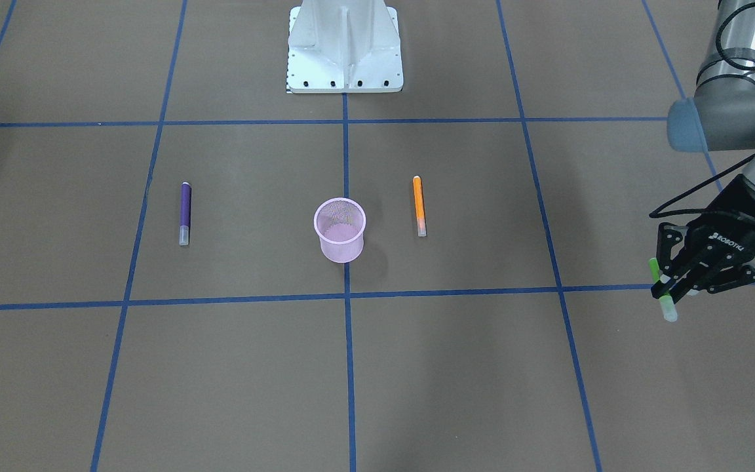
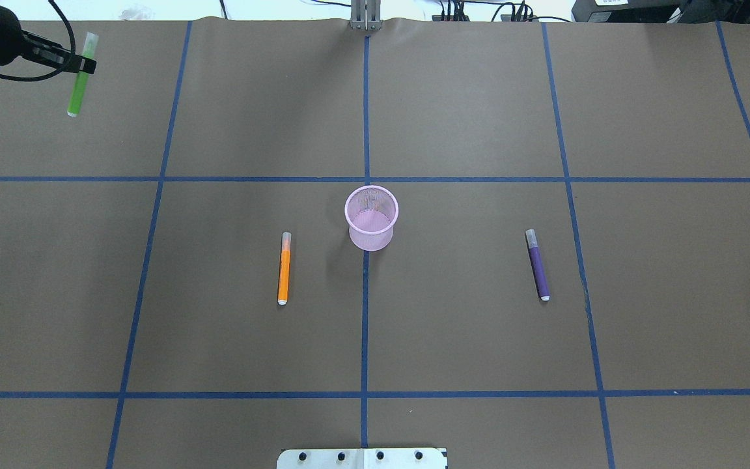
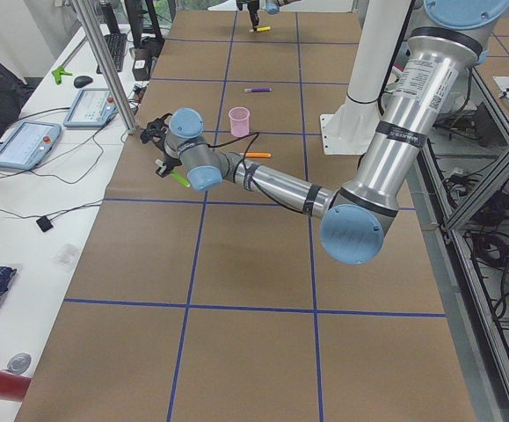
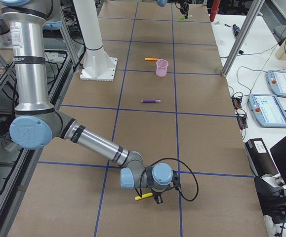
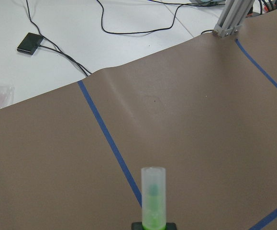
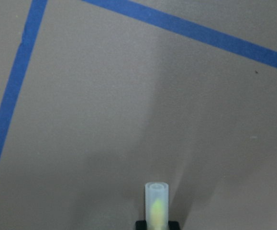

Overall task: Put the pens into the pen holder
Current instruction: 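Carry the green marker with the left gripper over the pink cup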

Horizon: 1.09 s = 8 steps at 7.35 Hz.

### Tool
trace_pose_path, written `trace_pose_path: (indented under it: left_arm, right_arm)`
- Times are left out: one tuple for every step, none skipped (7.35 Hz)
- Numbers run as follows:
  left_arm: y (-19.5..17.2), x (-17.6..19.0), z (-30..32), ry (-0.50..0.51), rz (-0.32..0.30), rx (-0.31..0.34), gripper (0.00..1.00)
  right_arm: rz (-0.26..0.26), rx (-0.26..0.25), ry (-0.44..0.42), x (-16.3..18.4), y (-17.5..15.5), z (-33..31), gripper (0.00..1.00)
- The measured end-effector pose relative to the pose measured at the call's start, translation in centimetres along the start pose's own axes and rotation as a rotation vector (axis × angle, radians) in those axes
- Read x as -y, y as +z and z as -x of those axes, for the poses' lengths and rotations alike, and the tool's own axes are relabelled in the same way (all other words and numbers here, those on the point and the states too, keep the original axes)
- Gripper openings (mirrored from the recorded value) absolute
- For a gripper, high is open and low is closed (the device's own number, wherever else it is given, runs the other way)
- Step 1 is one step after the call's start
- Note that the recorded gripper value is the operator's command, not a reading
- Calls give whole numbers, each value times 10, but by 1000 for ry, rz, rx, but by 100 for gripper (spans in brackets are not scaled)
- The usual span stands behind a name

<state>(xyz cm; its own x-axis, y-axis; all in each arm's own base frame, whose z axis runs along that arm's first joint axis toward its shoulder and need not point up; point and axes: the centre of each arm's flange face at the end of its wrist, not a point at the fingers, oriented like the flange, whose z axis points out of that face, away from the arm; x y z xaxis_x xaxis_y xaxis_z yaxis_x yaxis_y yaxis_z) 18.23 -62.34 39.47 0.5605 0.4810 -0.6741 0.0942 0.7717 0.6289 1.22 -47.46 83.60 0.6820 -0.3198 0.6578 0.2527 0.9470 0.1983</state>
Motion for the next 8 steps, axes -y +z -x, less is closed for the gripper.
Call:
trace_pose_path:
  left_arm:
    - [0,1,-1,1,-2,0,0]
    - [-2,5,-3,6,-14,4,0]
    - [-4,13,-9,11,-40,11,0]
    - [-3,22,-25,12,-82,0,0]
    - [8,22,-52,2,-138,-29,0]
    - [26,17,-88,-24,-203,-61,0]
    - [44,9,-125,-53,-265,-90,0]
    - [62,-2,-167,-84,-327,-118,0]
  right_arm:
    - [-20,-2,7,12,-9,6,0]
    - [-54,-2,41,27,-24,17,0]
    - [-97,5,86,44,-44,33,0]
    - [-142,12,113,61,-65,51,0]
    - [-184,14,122,76,-85,67,0]
    - [-219,12,118,89,-103,81,0]
    - [-244,13,112,100,-115,90,0]
    - [-261,15,105,110,-124,97,0]
